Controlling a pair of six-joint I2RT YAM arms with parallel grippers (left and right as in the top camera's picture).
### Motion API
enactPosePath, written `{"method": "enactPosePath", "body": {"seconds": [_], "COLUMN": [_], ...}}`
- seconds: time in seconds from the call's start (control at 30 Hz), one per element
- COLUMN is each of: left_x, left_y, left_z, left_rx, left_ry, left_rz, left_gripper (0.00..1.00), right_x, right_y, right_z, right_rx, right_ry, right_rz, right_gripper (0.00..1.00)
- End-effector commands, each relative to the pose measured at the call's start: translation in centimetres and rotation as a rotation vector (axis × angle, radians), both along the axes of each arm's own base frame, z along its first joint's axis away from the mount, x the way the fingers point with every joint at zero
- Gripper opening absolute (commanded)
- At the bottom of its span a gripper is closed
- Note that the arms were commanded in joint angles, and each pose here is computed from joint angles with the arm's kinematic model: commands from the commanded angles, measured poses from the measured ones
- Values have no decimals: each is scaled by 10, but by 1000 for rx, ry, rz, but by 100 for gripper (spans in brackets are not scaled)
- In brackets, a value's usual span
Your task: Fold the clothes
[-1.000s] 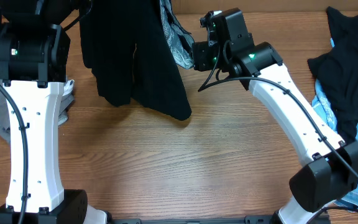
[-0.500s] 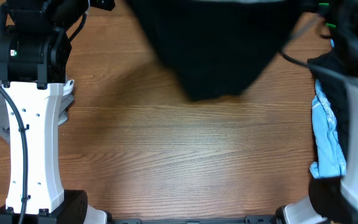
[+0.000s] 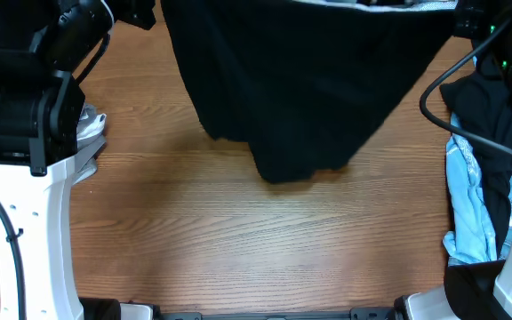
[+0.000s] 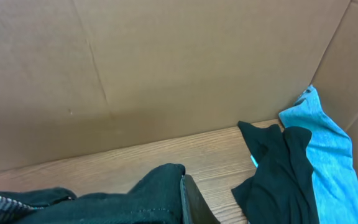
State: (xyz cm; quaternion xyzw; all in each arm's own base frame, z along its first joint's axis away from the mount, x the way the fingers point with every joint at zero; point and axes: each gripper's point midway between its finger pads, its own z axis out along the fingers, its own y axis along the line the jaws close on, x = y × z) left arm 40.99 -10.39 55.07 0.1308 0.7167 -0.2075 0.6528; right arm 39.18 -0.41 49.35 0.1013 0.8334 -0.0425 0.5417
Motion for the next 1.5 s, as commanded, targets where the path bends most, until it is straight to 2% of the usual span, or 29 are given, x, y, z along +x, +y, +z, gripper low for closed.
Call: {"method": "enactPosePath", "body": {"seconds": [0.0,0.17,0.3,0.33,0.37,0.4,0.47,0.5,0.53,0.57,0.6,0.73,0.87,0.93,1.03,1.17,1.23,1.37,1.47], "left_x": [-16,-48,-69,-74,-80,-83,-90,-94,-96,-95,-94,-85,-79,-70,-56,-27,-17,-12,-23], "left_y": [-2,-34,-35,-34,-31,-28,-24,-23,-23,-21,-19,-8,-24,-39,-82,-136,-172,-232,-262], "left_z": [10,-27,-74,-84,-96,-104,-118,-123,-125,-127,-127,-130,-135,-151,-189,-253,-295,-368,-407], "left_rx": [-14,-113,-134,-133,-131,-120,-98,-99,-97,-92,-87,-35,70,175,316,414,496,621,691], "left_ry": [-4,240,494,548,609,646,709,737,751,753,751,719,665,664,706,788,799,813,830], "left_rz": [-36,-260,-262,-254,-234,-210,-186,-184,-178,-166,-156,-88,-158,-169,-223,-288,-371,-441,-475], "left_gripper": [4,4,4,8,23,23,41,44,50,51,52,51,47,47,51,49,45,46,47], "right_x": [-2,36,72,76,77,77,75,72,69,64,59,30,2,2,0,-6,-3,-7,-14], "right_y": [4,49,57,57,57,57,57,57,56,56,55,52,47,38,24,-1,-9,-17,-7], "right_z": [5,-29,-68,-73,-78,-80,-84,-87,-92,-97,-103,-131,-151,-157,-179,-235,-260,-323,-361], "right_rx": [14,52,65,65,65,65,48,38,39,41,43,51,59,67,107,245,327,466,547], "right_ry": [-15,68,149,161,174,182,201,220,242,272,302,470,609,626,696,848,881,955,987], "right_rz": [34,283,298,297,297,297,307,312,312,311,310,304,280,213,142,83,79,87,134], "right_gripper": [4,4,4,4,4,4,4,4,8,16,28,46,49,54,56,56,56,56,56]}}
